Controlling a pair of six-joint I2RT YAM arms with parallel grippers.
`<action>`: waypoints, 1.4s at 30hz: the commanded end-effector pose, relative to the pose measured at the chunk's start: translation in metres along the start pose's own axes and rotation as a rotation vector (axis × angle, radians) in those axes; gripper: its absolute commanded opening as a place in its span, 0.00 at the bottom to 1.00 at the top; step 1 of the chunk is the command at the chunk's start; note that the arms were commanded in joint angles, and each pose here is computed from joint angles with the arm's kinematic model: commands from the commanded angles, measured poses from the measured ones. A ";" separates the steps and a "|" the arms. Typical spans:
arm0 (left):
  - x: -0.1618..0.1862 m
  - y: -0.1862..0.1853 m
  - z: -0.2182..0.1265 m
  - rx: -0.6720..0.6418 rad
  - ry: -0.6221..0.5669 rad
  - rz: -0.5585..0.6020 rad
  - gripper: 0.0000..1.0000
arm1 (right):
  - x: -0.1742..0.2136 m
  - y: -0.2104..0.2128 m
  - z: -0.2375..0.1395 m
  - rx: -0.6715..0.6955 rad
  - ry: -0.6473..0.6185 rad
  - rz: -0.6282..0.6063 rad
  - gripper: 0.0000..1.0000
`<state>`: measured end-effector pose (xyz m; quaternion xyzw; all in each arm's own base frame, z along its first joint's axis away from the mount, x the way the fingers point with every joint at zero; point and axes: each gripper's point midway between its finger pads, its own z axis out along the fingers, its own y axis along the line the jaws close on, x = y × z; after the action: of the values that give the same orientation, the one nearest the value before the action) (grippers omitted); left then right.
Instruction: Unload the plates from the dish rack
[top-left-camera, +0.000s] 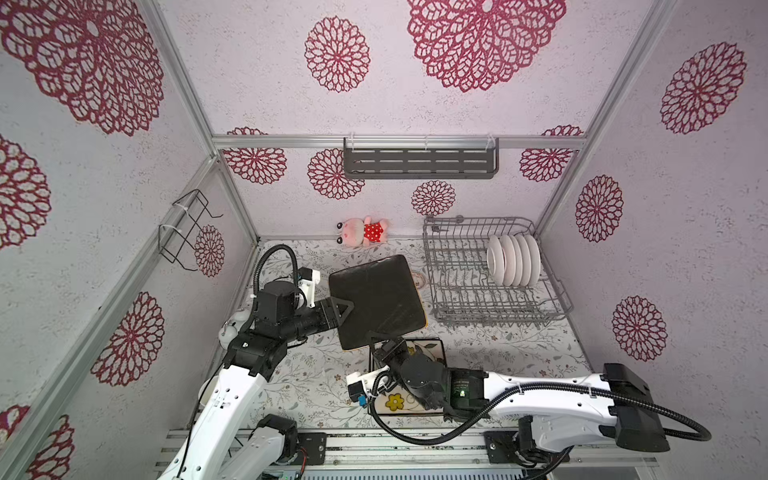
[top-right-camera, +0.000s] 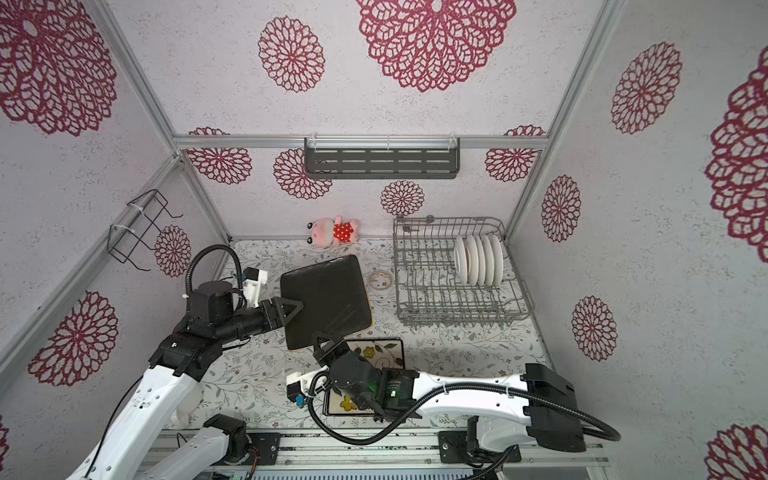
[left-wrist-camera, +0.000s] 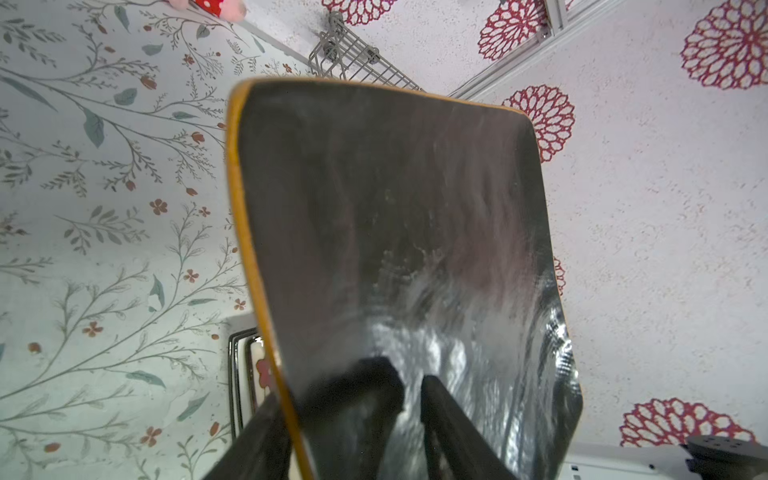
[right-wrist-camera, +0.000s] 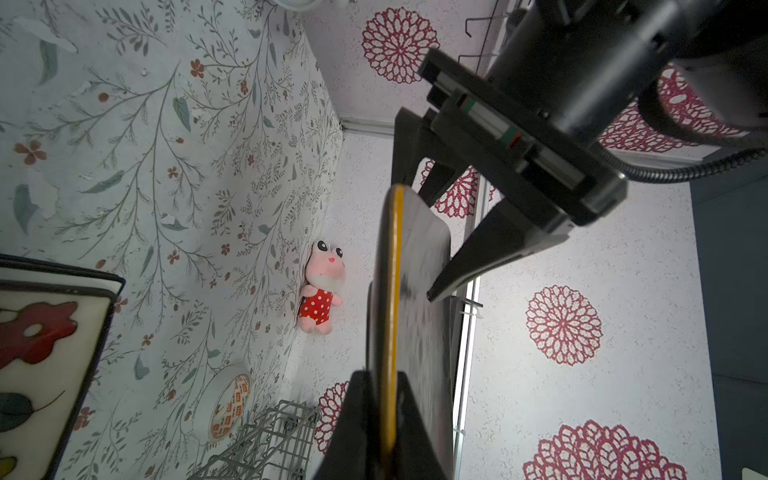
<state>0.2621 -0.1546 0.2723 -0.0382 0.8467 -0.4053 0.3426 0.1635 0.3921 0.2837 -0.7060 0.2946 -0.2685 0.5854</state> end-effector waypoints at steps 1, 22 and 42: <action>-0.007 -0.008 -0.003 0.038 -0.029 0.017 0.43 | 0.014 -0.084 -0.019 0.236 0.049 0.138 0.00; -0.003 -0.020 -0.001 0.127 -0.018 0.009 0.01 | 0.015 -0.081 -0.019 0.244 0.055 0.146 0.00; 0.040 0.001 0.000 0.140 0.036 -0.093 0.00 | 0.010 -0.034 -0.029 0.166 0.114 0.145 0.15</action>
<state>0.2430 -0.1604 0.2600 -0.0734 0.8132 -0.4786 0.3228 0.1479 0.3836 0.2656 -0.6831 0.3281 -0.2726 0.5928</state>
